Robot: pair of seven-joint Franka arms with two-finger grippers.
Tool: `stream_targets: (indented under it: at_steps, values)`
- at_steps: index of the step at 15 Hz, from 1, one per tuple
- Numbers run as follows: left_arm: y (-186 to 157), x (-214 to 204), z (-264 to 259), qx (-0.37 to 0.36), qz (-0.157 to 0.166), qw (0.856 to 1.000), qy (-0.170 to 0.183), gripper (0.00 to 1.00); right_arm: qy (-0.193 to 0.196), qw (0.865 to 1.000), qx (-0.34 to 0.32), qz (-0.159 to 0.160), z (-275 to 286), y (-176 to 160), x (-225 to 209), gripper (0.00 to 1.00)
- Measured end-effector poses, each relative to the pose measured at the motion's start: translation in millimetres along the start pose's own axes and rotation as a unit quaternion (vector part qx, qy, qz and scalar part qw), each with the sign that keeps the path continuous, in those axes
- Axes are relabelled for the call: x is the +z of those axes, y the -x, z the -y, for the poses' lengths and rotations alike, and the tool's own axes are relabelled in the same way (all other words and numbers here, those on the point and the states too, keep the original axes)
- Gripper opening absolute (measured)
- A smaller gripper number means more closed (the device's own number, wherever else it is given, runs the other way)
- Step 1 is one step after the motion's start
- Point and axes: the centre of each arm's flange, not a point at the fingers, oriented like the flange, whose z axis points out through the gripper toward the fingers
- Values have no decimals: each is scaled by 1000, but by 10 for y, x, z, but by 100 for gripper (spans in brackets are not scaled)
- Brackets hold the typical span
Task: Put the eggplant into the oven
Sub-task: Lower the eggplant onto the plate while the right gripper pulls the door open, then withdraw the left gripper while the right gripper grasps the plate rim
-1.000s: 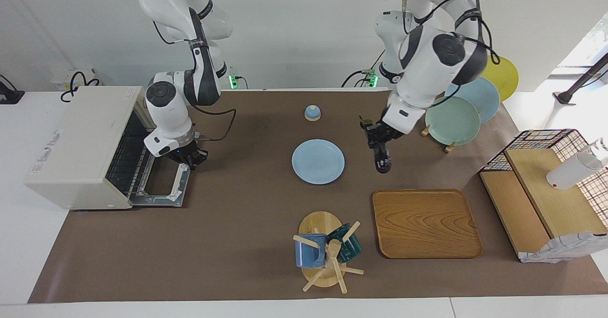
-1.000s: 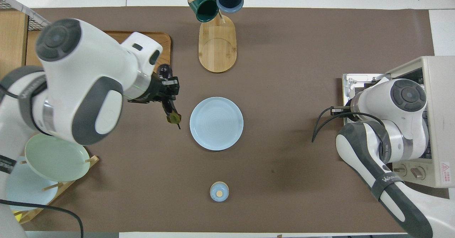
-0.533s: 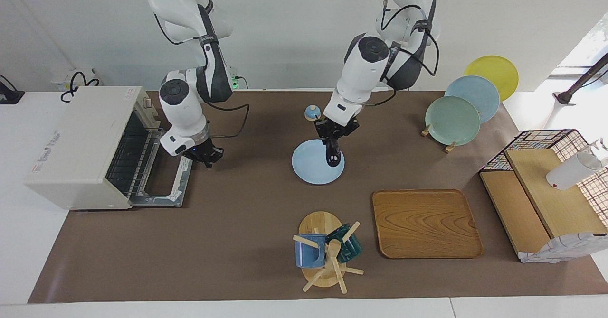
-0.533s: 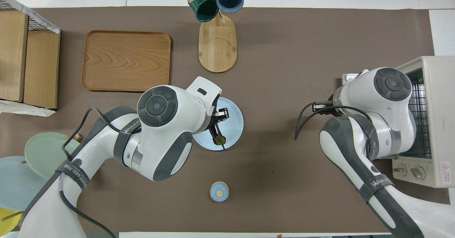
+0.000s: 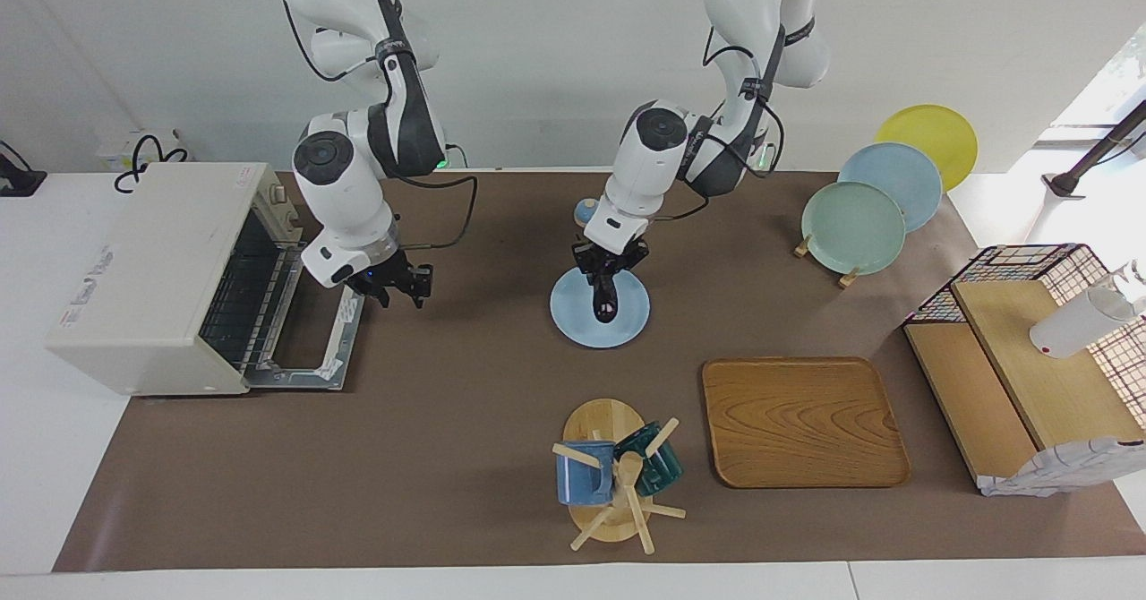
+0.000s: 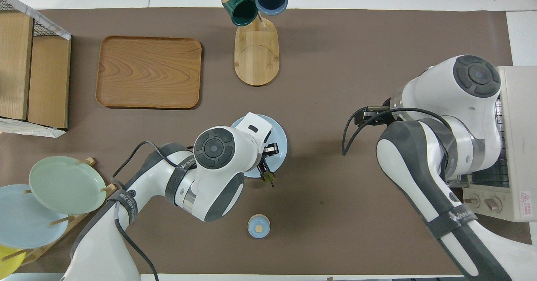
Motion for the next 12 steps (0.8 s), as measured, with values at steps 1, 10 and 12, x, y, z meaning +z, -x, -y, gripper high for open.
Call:
stream_targets:
  at_steps: [1, 10, 12]
  values:
    - [-25, 17, 23, -3, 0, 1000, -1, 30, 0, 1000, -6, 0, 63, 15, 5, 96]
    - [-737, -1164, 726, 19, 29, 999, -21, 100, -6, 999, -32, -17, 602, 71, -152, 100]
    - [-906, -1655, 1136, 23, 21, 999, -16, 100, -15, 999, -27, -36, 1405, 264, -302, 100]
